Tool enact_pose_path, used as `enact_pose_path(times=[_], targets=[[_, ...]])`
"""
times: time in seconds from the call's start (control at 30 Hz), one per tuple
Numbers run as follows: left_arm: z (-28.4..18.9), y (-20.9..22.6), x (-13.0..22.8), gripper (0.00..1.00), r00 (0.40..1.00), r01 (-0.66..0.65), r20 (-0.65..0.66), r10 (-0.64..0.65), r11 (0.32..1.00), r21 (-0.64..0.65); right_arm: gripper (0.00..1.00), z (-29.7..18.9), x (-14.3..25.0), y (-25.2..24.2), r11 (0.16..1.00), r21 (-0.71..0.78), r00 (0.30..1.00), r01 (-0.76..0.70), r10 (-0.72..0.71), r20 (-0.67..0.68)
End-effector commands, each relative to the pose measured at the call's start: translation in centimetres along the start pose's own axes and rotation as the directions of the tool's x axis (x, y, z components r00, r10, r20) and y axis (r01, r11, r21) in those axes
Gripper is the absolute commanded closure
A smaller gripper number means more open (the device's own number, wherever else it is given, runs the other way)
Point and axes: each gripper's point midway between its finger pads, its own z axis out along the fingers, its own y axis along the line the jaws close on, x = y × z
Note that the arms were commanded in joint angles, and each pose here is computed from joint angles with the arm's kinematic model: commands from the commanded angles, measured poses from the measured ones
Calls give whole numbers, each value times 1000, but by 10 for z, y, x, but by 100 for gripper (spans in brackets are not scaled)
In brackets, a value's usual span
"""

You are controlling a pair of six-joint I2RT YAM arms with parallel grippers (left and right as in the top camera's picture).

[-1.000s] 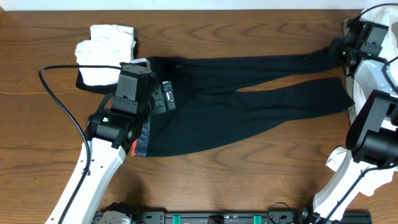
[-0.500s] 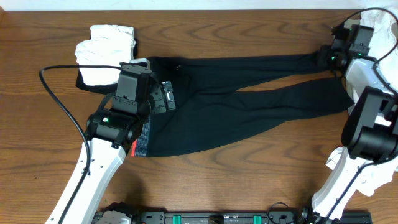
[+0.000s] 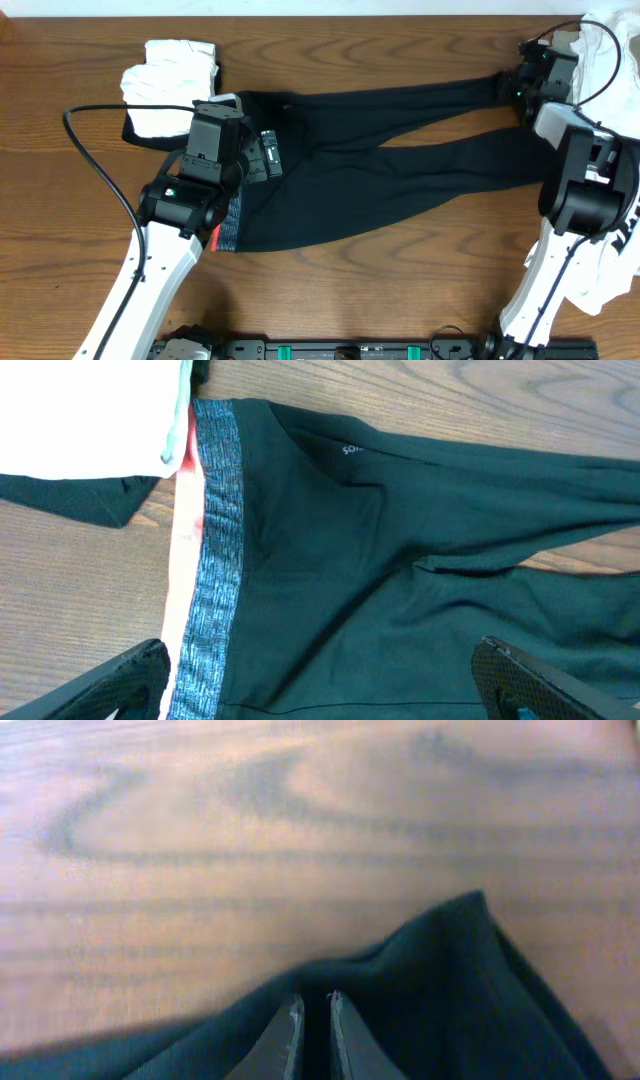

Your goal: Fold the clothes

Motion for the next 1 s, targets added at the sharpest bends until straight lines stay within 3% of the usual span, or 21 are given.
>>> enact_pose_path(times=[0.0,0.17,0.3,0.5,0.63,0.77,0.9,0.97], targets=[[-6,1,-9,2,999,-11,30,11,1000,-6,90,1,-13,21,995,-87,997,-56,61,46],[-6,1,-9,2,999,-11,30,11,1000,-6,85,-36,-73,25,996,-79,983,-49,62,173],[-6,1,-9,2,999,-11,30,11,1000,-6,82,-62,-95,15,999,-44,980,-31,39,194],[-6,1,-9,2,999,-11,30,12,1000,-7,80,-88,-54,-31,990,80,993,-120,121,-8],[-6,1,-9,2,999,-11,30,11,1000,-6,82,-102,-26,-61,981,84,977,-177,185,-106],[-6,1,-9,2,999,-12,30,12,1000,-6,82,-113,-8,-78,991,58,977,-123,131,-169],[-6,1,-9,2,999,-11,30,12,1000,-7,75,-117,-1,-84,999,42,980,-11,19,-200],[-6,1,-9,2,999,-11,30,11,1000,-6,67,-116,-1,-79,1000,4,980,24,-23,-197]])
